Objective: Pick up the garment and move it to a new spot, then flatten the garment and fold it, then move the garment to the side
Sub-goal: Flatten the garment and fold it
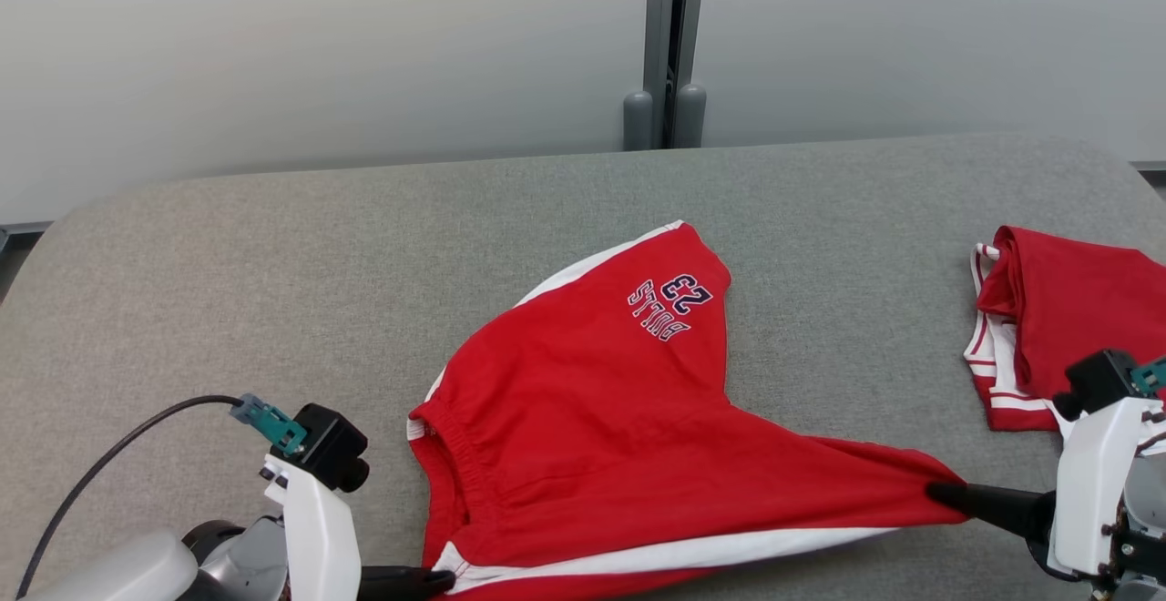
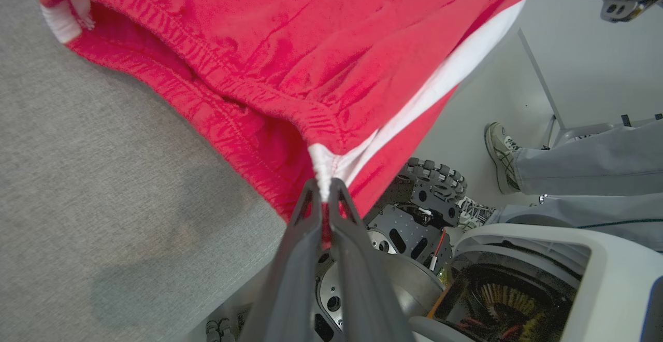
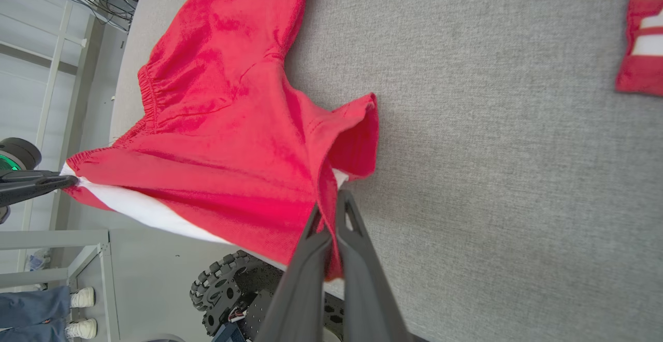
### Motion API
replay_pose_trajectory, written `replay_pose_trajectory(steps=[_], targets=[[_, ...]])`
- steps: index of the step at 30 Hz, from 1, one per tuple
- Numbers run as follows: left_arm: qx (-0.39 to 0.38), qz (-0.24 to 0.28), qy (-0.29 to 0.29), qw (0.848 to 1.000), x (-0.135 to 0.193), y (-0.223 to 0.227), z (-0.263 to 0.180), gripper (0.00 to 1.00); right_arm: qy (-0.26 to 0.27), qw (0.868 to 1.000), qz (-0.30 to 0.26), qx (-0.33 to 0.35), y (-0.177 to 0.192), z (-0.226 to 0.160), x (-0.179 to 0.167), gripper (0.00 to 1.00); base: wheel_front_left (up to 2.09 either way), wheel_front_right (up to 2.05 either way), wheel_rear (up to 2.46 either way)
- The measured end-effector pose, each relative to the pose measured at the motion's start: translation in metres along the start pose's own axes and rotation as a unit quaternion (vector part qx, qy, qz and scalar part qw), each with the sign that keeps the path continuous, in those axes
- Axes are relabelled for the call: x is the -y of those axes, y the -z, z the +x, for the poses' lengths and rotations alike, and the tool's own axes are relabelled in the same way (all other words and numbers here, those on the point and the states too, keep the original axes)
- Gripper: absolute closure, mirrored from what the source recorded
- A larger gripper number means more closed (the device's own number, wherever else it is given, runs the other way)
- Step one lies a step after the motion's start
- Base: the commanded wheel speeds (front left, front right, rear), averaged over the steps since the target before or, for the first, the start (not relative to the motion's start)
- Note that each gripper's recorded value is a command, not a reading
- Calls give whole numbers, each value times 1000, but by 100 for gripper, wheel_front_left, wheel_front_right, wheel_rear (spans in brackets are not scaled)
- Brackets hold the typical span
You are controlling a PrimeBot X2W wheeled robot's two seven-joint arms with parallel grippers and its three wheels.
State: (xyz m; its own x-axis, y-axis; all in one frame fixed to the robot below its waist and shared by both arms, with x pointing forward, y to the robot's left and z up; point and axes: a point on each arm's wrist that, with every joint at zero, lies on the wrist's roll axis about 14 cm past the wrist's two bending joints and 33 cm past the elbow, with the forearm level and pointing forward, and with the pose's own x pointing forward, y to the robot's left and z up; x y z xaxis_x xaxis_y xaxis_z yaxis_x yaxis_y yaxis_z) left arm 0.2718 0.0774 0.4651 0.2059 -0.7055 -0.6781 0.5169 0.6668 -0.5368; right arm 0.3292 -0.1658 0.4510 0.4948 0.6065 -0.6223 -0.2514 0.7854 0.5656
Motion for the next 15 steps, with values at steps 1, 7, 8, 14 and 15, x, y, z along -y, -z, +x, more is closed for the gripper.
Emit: replay_pose_trajectory(steps=[1, 7, 8, 14, 15], targets=[[-2, -5, 0, 1000, -1, 0, -1, 100, 0, 1000, -1, -2, -1, 0, 1, 100, 0, 0, 0], [-4, -44, 17, 999, -7, -14, -5, 100, 1, 1000, -17, 0, -36, 12, 0, 100, 0, 0, 0], [1, -48, 14, 999, -12, -20, -6, 100, 0, 1000, -19, -1, -43, 16, 0, 100, 0, 0, 0], [4, -73, 17, 997, -30, -41, -4, 100, 9, 999, -25, -27, -83, 47, 4, 100, 0, 0, 0], [5, -76, 17, 997, -34, -44, -3, 100, 11, 999, -26, -31, -91, 52, 5, 100, 0, 0, 0]])
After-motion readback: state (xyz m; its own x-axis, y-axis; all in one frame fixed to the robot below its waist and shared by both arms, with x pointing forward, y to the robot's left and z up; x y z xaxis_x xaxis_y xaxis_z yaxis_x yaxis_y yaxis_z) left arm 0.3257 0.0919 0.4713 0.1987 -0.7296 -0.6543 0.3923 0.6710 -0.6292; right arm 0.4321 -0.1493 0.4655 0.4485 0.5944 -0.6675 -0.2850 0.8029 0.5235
